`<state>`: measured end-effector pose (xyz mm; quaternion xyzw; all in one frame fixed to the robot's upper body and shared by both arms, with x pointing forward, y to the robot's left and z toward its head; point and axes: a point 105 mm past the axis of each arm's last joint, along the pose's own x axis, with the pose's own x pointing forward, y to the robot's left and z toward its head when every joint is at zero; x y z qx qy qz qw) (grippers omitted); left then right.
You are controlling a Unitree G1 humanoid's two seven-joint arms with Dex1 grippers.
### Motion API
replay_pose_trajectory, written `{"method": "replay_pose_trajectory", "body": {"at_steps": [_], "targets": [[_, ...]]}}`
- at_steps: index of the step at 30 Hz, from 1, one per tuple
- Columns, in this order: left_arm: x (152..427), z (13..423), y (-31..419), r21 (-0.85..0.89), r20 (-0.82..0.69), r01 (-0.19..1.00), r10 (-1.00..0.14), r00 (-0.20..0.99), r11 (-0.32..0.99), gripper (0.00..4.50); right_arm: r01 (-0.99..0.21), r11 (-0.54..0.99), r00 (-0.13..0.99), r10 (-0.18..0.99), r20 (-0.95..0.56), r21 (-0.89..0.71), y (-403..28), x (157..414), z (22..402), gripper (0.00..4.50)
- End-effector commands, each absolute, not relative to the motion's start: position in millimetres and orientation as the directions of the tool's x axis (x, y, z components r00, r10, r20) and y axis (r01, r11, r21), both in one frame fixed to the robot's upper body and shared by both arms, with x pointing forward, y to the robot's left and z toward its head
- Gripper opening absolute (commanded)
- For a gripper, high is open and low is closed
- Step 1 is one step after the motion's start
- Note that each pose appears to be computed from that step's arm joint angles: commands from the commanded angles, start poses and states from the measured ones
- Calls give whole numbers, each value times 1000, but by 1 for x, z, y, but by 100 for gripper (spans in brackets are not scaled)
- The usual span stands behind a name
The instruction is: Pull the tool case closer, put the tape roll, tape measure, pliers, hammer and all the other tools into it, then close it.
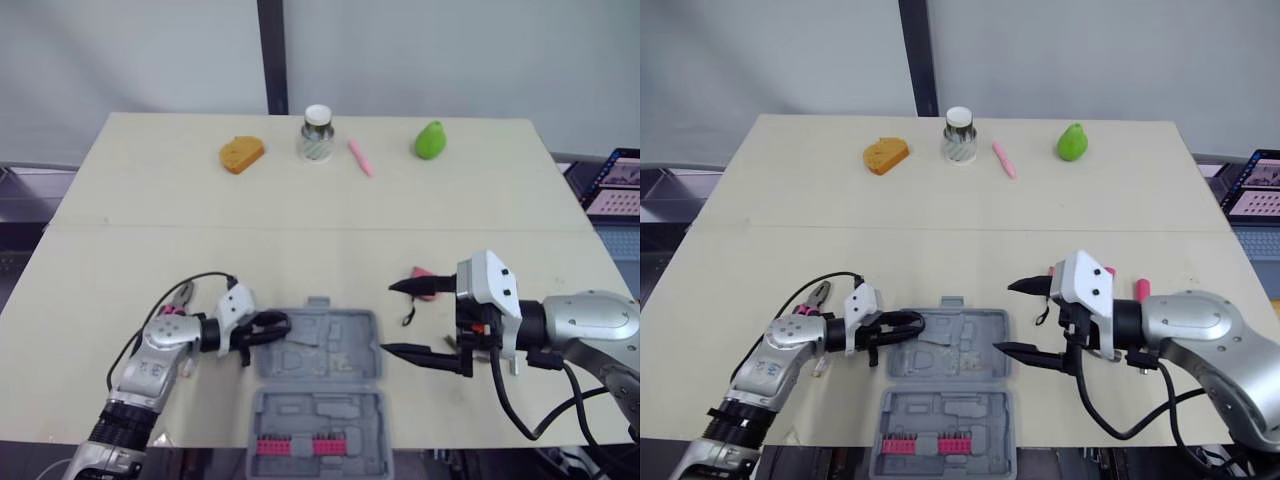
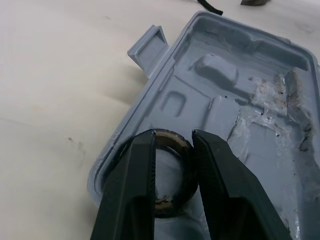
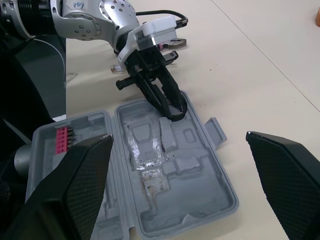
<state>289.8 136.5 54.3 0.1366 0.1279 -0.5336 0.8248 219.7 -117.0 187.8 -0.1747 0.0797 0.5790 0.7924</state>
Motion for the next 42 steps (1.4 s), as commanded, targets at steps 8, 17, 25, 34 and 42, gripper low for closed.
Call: {"method": "replay_pose_trajectory", "body": {"at_steps": [8, 17, 25, 34, 42], "targets": [[295, 52, 140, 138, -368, 907, -830, 420, 398, 126, -942, 267, 320, 895, -312, -202, -116, 218, 192, 450], [285, 84, 127, 28, -232, 938, -911, 341, 344, 126, -943, 267, 319, 896, -307, -201, -116, 217, 192, 450], [299, 72, 145, 101, -302, 906, -855, 422, 411, 126, -942, 269, 321, 897, -304, -202, -116, 218, 193, 450], [296, 50, 145, 118, -353, 911, -841, 411, 395, 126, -940, 273, 326, 894, -307, -202, -117, 219, 194, 450], [291, 38, 149, 152, -403, 918, -825, 396, 367, 126, -939, 277, 331, 890, -312, -205, -119, 220, 194, 450]]}}
